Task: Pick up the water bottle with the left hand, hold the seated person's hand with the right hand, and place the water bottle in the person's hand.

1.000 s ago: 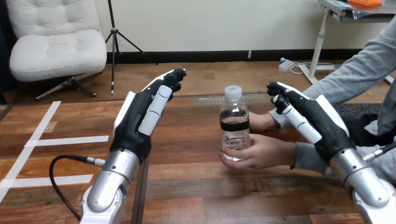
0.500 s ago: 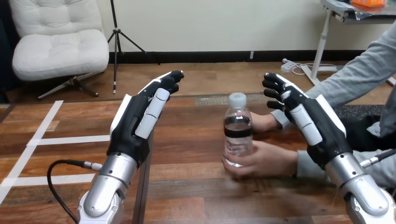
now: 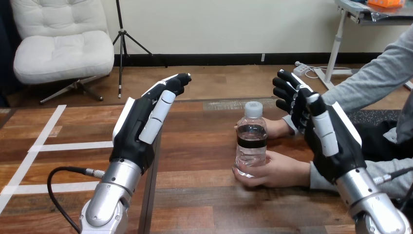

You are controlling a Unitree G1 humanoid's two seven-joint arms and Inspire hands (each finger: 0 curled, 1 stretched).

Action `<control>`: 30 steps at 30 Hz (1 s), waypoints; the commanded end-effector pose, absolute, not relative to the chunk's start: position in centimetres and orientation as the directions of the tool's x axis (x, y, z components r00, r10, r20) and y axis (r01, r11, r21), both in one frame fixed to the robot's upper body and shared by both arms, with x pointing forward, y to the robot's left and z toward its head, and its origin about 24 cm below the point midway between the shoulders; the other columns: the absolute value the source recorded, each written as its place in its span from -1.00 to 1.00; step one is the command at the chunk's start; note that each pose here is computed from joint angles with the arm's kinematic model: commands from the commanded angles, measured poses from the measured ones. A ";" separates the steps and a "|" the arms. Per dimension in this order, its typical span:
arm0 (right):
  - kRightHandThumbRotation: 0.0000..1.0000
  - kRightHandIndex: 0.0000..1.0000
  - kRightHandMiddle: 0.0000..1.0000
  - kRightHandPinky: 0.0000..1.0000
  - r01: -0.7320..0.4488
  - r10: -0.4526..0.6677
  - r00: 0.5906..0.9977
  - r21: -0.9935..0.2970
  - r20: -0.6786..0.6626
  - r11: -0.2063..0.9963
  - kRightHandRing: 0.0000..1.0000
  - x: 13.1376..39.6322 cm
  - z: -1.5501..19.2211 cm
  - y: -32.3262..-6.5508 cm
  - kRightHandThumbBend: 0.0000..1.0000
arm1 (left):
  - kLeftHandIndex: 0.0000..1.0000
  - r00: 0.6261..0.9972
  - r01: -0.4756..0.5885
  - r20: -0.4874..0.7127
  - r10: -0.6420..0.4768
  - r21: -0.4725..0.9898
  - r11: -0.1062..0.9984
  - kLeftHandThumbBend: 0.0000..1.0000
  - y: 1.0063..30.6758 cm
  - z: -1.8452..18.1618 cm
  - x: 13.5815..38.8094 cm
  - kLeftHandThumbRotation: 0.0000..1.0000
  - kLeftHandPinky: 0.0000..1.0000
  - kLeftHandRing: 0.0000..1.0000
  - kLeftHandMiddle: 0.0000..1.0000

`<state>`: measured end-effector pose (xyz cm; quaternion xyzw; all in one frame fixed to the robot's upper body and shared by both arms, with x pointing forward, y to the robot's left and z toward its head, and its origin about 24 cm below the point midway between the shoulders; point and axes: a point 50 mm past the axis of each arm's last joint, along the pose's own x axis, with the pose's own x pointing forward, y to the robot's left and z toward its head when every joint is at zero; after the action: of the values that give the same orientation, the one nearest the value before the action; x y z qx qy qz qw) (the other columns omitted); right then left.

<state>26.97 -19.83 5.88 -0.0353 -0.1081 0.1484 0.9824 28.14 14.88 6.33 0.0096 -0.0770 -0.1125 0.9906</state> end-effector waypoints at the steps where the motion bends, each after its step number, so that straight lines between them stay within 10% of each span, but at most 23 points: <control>1: 1.00 0.90 0.90 0.99 -0.286 0.285 0.915 -0.037 0.285 0.957 0.94 26.6 7.8 -19.3 0.65 | 0.58 0.937 0.214 0.280 -0.210 0.015 0.977 0.34 14.6 8.7 28.2 0.69 0.98 0.79 0.73; 30: 1.00 0.94 0.95 1.00 -0.347 0.304 0.892 0.075 0.336 0.935 0.98 24.1 8.4 -17.2 0.83 | 0.75 0.923 0.147 0.350 -0.160 0.063 0.987 0.28 16.3 7.7 25.5 0.62 1.00 0.87 0.78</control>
<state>23.86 -17.70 6.16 0.0624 -0.1120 0.1539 0.9797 26.05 15.49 6.49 -0.0046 -0.1424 -0.0872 0.9859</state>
